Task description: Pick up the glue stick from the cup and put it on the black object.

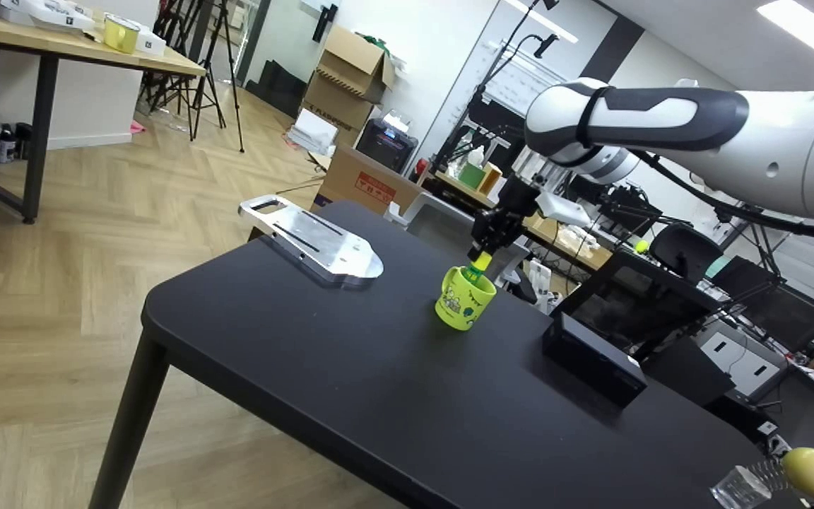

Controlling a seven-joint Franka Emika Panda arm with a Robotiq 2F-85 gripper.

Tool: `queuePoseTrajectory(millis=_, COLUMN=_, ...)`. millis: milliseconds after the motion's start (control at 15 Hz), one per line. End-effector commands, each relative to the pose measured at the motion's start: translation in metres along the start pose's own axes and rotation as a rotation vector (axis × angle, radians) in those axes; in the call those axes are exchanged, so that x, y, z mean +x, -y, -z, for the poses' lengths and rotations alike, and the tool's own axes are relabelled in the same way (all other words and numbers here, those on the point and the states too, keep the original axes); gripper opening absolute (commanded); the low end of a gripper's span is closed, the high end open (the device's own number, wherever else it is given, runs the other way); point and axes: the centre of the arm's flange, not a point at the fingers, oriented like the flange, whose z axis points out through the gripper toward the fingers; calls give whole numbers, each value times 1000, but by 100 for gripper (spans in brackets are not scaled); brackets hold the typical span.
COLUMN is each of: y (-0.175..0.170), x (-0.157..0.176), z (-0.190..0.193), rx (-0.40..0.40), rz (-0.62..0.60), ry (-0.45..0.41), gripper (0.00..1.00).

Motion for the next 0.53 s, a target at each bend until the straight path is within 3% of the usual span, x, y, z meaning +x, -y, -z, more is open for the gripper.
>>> queuePoseTrajectory(millis=0, y=-16, x=1, z=61, rx=-9, rz=10, ry=-2, gripper=9)
queuePoseTrajectory(millis=267, y=-48, x=-19, z=108, rx=-48, rz=7, ry=-19, gripper=9)
queuePoseTrajectory(millis=467, y=-95, x=-43, z=124, rx=-60, rz=-29, ry=-25, gripper=9)
